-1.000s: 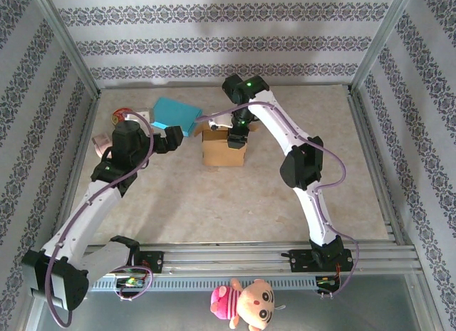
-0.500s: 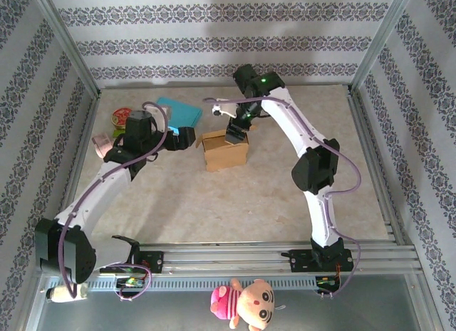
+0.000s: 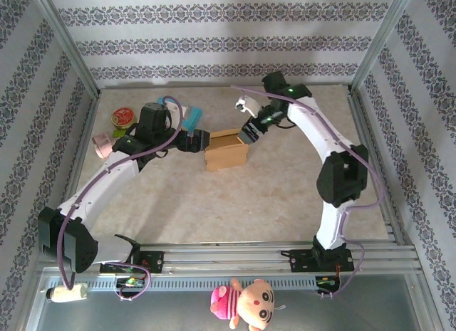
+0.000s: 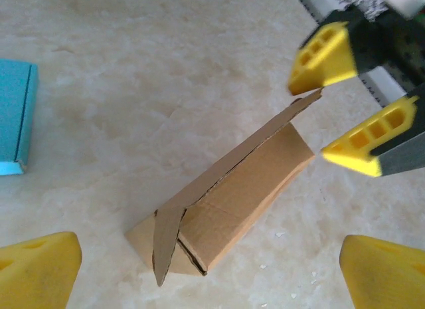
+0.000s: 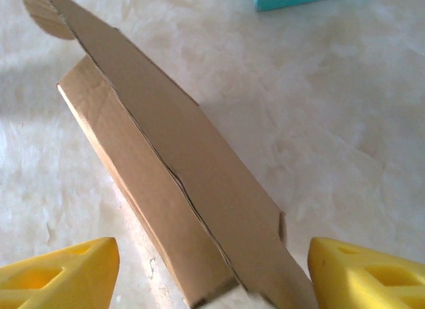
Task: Fold the paper box
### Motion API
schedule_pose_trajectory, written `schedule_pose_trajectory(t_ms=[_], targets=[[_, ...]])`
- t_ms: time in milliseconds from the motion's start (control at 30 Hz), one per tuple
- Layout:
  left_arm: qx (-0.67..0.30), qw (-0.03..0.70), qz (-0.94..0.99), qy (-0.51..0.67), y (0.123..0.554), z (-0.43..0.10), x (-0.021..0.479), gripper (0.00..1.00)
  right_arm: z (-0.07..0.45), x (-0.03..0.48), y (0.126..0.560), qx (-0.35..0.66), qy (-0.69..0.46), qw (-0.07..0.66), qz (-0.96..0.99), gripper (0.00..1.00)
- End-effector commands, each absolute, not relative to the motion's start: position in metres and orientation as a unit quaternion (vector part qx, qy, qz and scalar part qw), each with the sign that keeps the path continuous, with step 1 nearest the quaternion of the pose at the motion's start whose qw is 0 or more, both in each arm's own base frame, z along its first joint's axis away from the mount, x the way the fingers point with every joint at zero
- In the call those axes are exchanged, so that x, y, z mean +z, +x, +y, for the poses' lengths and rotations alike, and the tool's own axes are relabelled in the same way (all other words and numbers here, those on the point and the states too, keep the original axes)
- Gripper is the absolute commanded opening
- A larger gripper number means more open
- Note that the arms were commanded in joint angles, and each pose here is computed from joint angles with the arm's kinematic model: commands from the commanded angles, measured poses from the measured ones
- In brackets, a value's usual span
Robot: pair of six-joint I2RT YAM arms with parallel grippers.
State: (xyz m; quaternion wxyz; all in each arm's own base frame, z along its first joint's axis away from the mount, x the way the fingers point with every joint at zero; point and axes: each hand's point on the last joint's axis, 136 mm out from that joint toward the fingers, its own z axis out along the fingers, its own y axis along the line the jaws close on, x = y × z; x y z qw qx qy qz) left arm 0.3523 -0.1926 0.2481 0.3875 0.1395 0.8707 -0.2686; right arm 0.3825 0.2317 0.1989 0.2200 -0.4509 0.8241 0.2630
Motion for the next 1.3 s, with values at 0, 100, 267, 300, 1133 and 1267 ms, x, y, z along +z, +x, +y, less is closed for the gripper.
schedule_pose_trajectory(t_ms=[0, 100, 267, 300, 1133, 1267], targets=[[-0.234, 0.34, 0.901, 0.134, 0.342, -0.189, 0.231, 0.99, 0.23, 0.217, 0.39, 0.303, -0.405, 0.269, 0.819, 0.67], [-0.225, 0.324, 0.911, 0.124, 0.343, -0.188, 0.225, 0.97, 0.22, 0.21, 0.393, 0.302, -0.388, 0.264, 0.83, 0.56], [-0.22, 0.314, 0.918, 0.105, 0.348, -0.187, 0.218, 0.92, 0.222, 0.207, 0.394, 0.308, -0.389, 0.263, 0.828, 0.4], [-0.219, 0.309, 0.919, 0.106, 0.349, -0.187, 0.216, 0.9, 0.222, 0.205, 0.395, 0.307, -0.388, 0.262, 0.829, 0.37], [-0.186, 0.316, 0.925, 0.102, 0.387, -0.191, 0.2, 0.42, 0.227, 0.212, 0.392, 0.307, -0.391, 0.265, 0.826, 0.23], [-0.188, 0.312, 0.925, 0.105, 0.39, -0.193, 0.199, 0.31, 0.227, 0.211, 0.393, 0.306, -0.387, 0.264, 0.829, 0.24]])
